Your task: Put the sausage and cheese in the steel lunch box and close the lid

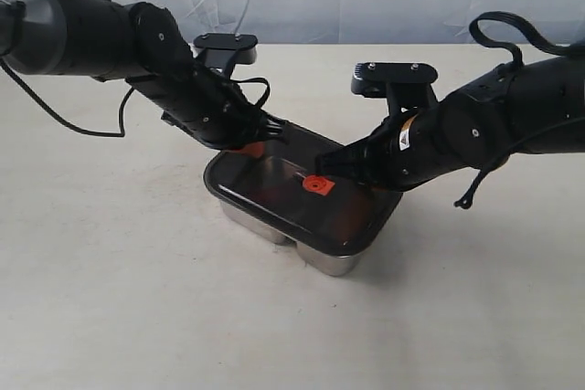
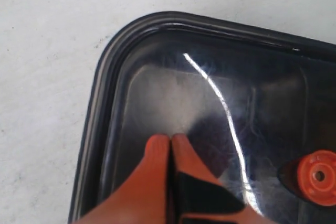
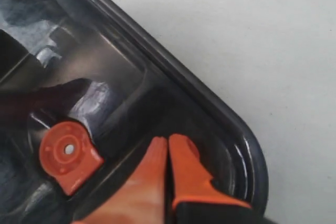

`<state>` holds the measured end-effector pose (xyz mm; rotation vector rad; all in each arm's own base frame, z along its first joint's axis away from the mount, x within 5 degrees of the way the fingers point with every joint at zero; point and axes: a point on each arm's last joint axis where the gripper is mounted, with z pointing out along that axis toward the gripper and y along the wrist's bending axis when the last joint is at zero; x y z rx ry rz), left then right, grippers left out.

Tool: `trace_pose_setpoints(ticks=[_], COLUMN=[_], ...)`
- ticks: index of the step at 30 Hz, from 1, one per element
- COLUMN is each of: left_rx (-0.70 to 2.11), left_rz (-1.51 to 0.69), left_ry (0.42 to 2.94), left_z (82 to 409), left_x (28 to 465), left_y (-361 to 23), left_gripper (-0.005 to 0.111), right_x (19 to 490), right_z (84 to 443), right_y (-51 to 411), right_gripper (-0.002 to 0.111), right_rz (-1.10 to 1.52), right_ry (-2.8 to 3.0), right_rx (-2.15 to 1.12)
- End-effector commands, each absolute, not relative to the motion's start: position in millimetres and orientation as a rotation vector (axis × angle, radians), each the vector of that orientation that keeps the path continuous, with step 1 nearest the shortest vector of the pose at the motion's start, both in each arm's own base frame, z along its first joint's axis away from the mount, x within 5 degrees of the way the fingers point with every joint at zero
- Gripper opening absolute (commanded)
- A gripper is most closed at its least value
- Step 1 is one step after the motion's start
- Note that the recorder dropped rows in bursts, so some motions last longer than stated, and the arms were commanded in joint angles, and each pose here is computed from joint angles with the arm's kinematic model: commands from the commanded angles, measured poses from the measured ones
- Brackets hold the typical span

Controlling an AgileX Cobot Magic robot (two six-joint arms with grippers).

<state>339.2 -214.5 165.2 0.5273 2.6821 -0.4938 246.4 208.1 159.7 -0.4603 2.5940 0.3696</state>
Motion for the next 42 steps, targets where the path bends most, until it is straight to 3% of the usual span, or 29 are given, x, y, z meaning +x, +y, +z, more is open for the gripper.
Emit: trace_pose_setpoints(ticks=[1, 9, 14, 18, 26, 34, 37, 42], left_rx=[0.625, 0.585, 0.405, 0.364, 0.435, 0.512, 0.519, 0.53], left_rz=[-0.464, -0.451, -0.477, -0.452, -0.452, -0.42, -0.413, -0.403], left_ry=[2.721, 2.213, 1.882, 1.834, 2.073, 2.137, 2.133, 2.13], left_z=[161.1, 304.1, 345.3, 318.2, 268.2, 261.9, 262.0, 262.0], left_x=[329.7, 301.4, 247.4, 200.1, 170.4, 166.2, 166.3, 166.4], left_y=[-211.4, -185.1, -145.6, -114.4, -102.9, -102.2, -102.1, -101.8], left_gripper=[0.0, 0.0, 0.0, 0.0, 0.0, 0.0, 0.0, 0.0], right_x=[238.0, 203.9, 158.0, 131.3, 123.0, 121.5, 124.1, 116.5], right_z=[171.8, 278.6, 284.5, 264.9, 261.6, 265.7, 279.7, 286.3], right_y=[202.5, 150.2, 112.8, 97.8, 96.3, 90.9, 70.7, 28.0], right_gripper=[0.0, 0.0, 0.0, 0.0, 0.0, 0.0, 0.0, 0.0], right_rz=[0.353, 0.31, 0.331, 0.443, 0.513, 0.515, 0.405, 0.301], right_ry=[2.603, 2.347, 2.248, 2.288, 2.362, 2.334, 2.184, 1.9], right_rx=[-0.483, -0.496, -0.491, -0.4, -0.33, -0.302, -0.298, -0.012])
